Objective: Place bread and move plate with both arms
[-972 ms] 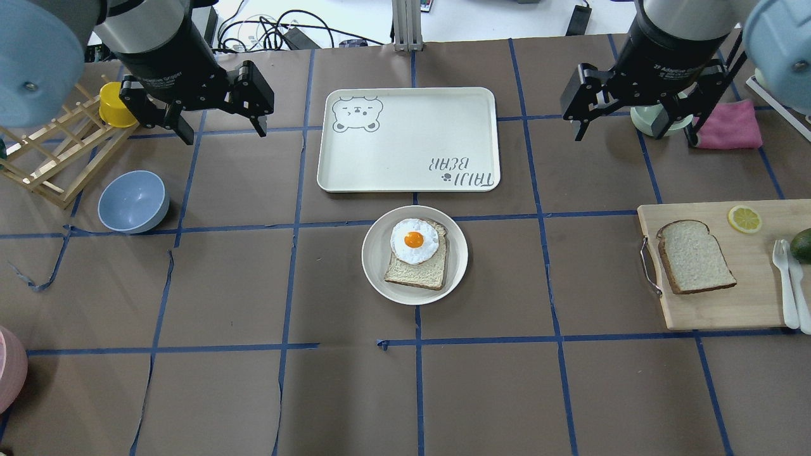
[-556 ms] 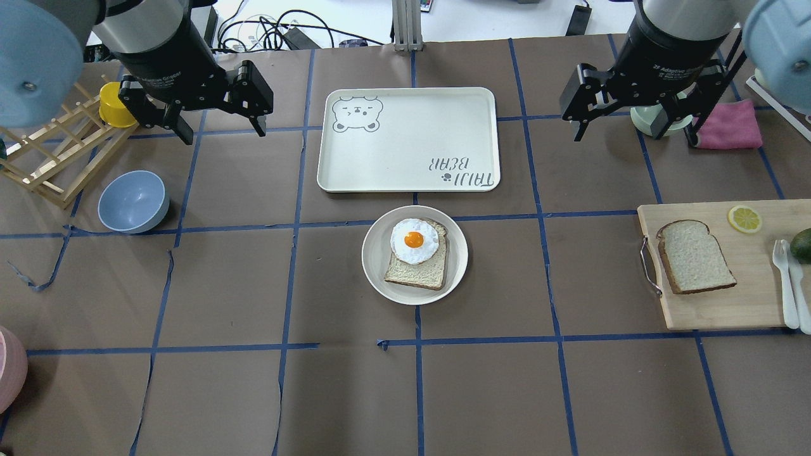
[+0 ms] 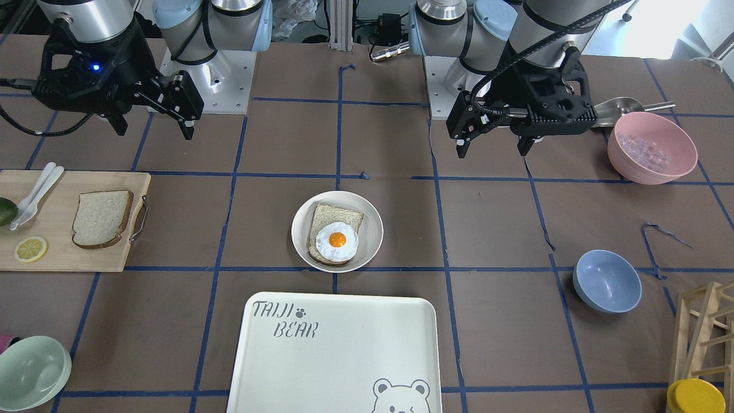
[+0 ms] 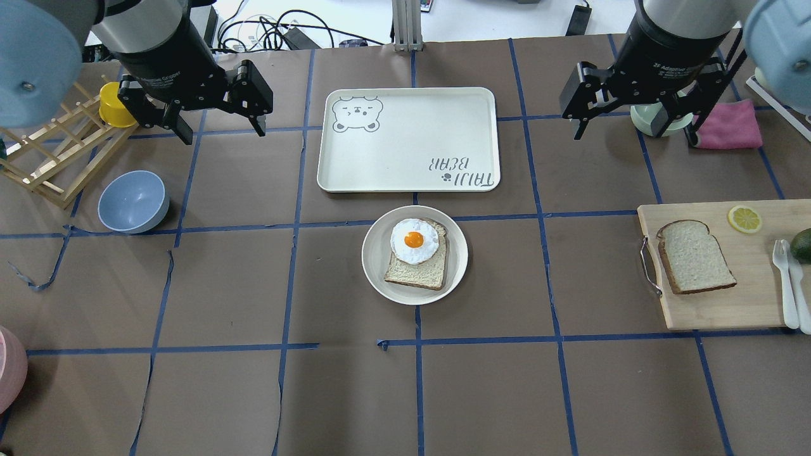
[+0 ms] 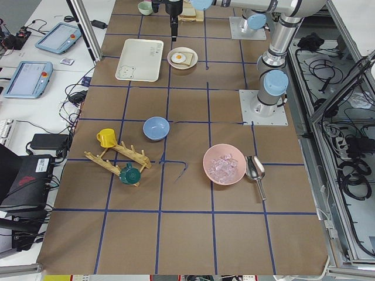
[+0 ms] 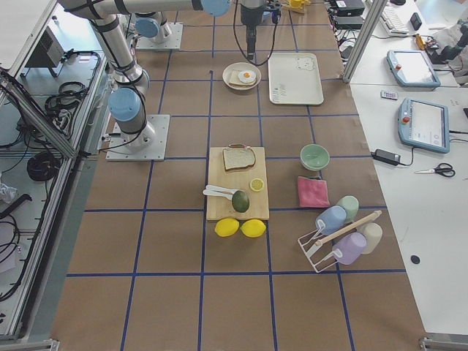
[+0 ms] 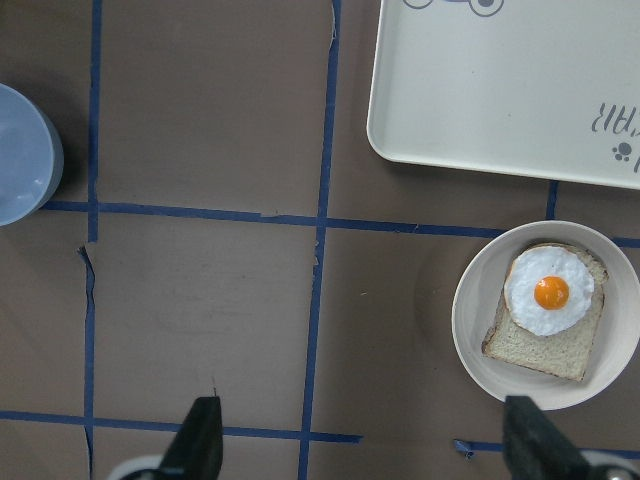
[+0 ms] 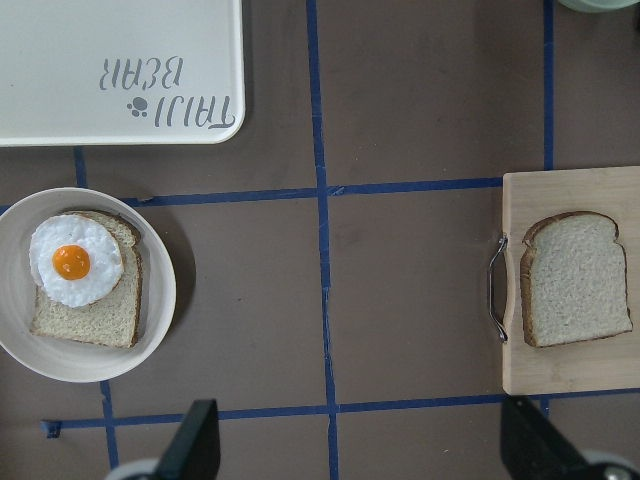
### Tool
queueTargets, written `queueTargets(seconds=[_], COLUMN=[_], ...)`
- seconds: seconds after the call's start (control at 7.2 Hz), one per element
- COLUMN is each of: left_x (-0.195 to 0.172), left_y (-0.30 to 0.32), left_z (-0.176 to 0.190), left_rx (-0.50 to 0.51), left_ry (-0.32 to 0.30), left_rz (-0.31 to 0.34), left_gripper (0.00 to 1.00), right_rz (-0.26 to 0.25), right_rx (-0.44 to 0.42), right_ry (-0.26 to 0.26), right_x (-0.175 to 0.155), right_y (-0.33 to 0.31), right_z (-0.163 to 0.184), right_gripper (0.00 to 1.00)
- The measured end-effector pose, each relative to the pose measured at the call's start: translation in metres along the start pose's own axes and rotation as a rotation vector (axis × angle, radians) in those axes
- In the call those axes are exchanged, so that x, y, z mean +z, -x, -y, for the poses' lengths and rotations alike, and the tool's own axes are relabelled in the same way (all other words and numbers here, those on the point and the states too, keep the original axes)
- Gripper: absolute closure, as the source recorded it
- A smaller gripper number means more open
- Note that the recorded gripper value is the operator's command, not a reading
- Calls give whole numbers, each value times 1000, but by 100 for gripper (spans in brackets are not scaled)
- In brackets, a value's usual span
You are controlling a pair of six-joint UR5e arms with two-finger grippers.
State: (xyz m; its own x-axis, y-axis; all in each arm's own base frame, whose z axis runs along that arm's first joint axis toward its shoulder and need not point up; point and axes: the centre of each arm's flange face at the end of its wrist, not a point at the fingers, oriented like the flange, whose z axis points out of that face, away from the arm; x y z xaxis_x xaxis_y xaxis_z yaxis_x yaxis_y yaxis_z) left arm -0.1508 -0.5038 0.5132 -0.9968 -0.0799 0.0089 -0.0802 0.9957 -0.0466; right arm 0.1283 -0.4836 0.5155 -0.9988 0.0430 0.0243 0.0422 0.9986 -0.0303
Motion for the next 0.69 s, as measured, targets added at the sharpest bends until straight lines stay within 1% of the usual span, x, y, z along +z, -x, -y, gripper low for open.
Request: queueTargets(seconds=[0.69], left_x=[-1], left_y=[0], left_z=[-1], left_rx=[0], left_ry=[-1], left_rz=[1], left_gripper=[0], right_rz=[1], right_rx=[3], right_ry=[2], right_x=[2], right_y=[-1], right_z=[1], right_gripper=[0])
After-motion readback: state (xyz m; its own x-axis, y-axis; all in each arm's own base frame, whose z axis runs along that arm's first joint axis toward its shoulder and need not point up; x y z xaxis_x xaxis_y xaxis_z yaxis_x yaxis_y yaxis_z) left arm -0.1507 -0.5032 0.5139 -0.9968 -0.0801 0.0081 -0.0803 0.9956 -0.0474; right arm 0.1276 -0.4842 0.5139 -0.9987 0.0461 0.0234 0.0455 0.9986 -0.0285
